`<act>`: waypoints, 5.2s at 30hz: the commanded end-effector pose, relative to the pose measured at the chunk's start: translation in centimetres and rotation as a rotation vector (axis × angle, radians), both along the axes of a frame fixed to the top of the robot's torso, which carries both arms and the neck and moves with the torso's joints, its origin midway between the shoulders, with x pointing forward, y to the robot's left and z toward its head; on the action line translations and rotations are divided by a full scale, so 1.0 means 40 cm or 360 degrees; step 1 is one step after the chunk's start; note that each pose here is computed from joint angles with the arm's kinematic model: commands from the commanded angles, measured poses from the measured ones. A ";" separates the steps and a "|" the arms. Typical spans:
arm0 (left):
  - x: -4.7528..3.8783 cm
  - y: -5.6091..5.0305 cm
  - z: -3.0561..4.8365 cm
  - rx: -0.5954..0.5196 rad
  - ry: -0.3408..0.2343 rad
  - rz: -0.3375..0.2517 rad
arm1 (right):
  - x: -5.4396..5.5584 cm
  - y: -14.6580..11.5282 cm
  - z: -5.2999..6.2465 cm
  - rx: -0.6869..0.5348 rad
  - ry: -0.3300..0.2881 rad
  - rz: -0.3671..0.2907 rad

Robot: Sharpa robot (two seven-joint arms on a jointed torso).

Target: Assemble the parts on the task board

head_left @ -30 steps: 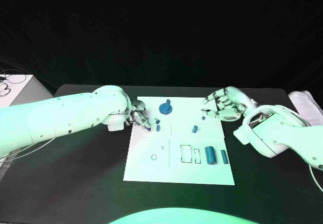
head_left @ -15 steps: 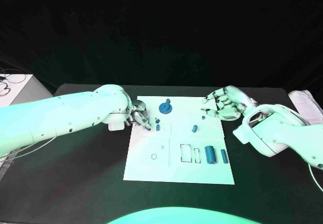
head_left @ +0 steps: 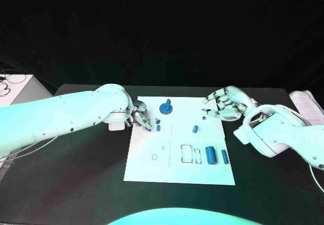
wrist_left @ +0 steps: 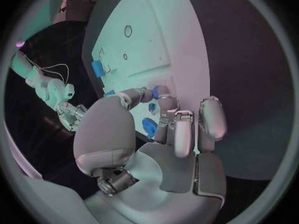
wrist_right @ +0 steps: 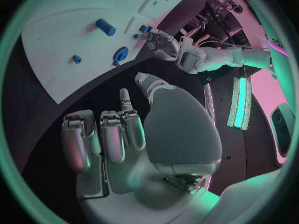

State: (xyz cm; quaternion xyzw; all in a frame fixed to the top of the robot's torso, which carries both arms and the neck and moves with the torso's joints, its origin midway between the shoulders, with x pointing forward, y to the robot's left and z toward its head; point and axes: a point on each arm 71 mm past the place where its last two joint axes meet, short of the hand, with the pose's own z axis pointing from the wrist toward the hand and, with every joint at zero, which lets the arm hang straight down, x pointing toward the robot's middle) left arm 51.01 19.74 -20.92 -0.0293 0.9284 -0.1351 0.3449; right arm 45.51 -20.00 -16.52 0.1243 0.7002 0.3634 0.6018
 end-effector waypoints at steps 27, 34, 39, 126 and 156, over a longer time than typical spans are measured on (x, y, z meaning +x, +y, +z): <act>0.000 -0.006 -0.018 0.0026 0.0170 -0.0062 | -0.001 0.005 0.000 -0.0012 -0.0010 0.0028; 0.008 -0.010 -0.018 0.0040 0.0191 -0.0069 | -0.001 0.005 0.000 -0.0012 -0.0010 0.0029; 0.017 -0.017 -0.017 0.0058 0.0205 -0.0077 | -0.002 0.006 0.000 -0.0011 -0.0010 0.0030; 0.034 -0.020 0.022 -0.0059 0.0122 0.0028 | -0.001 0.009 -0.005 -0.0039 0.0023 0.0052; 0.070 -0.056 0.061 0.0061 0.0322 -0.0144 | -0.001 0.012 -0.005 -0.0040 0.0024 0.0055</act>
